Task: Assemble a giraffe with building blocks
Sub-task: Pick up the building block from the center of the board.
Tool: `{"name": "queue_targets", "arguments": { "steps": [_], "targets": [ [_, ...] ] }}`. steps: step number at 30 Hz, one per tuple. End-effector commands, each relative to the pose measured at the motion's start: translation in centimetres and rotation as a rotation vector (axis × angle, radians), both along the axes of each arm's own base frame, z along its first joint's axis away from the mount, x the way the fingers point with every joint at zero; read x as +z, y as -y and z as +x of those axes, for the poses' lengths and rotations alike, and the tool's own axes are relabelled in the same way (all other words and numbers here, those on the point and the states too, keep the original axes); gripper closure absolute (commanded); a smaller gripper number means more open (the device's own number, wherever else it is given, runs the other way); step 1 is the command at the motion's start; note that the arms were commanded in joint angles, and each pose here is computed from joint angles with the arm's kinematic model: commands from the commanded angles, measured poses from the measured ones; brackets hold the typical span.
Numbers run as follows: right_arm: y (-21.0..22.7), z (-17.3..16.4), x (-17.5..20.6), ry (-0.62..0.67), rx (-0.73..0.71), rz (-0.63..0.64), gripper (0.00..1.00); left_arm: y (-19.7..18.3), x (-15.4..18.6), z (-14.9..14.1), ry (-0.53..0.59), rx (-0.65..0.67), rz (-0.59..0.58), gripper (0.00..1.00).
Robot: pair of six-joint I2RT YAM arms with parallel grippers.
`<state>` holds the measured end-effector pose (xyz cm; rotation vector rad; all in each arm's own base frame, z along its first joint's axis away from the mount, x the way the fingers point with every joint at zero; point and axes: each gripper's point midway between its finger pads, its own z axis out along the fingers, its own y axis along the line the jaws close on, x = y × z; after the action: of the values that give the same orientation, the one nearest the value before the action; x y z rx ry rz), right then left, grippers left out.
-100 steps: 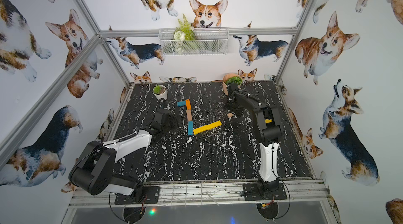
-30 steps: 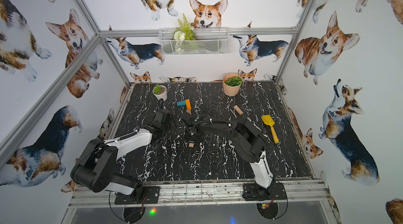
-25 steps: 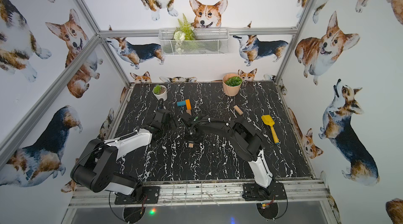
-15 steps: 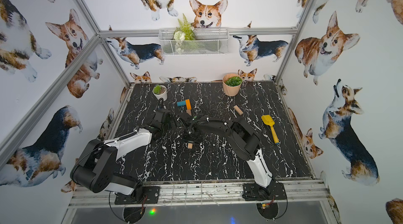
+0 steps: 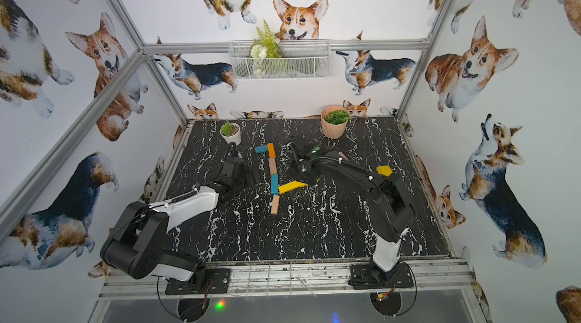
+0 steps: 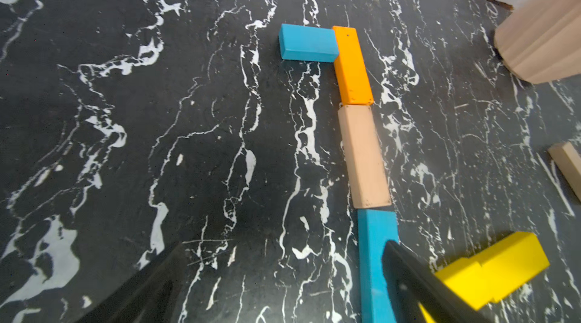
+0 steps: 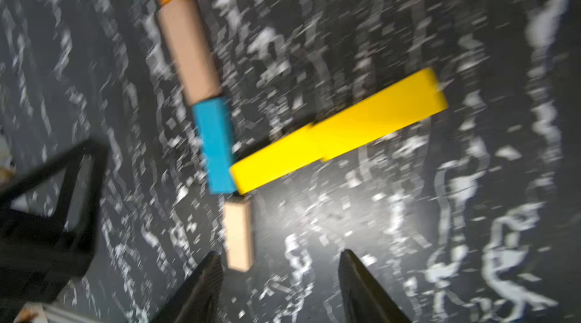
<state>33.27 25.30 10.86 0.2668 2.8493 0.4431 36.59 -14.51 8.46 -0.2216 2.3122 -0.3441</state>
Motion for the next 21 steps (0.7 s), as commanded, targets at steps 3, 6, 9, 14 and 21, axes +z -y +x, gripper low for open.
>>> {"name": "queue_targets", "arguments": {
  "steps": [3, 6, 9, 14, 21],
  "targets": [
    [7.3, 6.2, -5.0, -0.149, -0.006, 0.158, 0.39, 4.4, 1.7, 0.1, 0.075, -0.195, -0.141, 0.00],
    [10.6, 8.5, -7.0, -0.162, -0.051, 0.148, 0.39, 6.2, 1.9, -0.2, 0.074, -0.273, -0.181, 0.00],
    [11.3, 9.8, -6.0, -0.110, -0.040, 0.120, 0.38, 6.8, 1.9, -0.5, 0.077, -0.300, -0.173, 0.00],
    [12.4, 11.7, -4.2, -0.034, -0.052, 0.085, 0.38, 6.9, 1.5, -0.4, 0.065, -0.304, -0.170, 0.00],
    [16.3, 14.8, -4.8, -0.027, -0.039, -0.052, 0.38, 7.1, 1.6, -0.5, 0.063, -0.311, -0.171, 0.00]
  ]
}}
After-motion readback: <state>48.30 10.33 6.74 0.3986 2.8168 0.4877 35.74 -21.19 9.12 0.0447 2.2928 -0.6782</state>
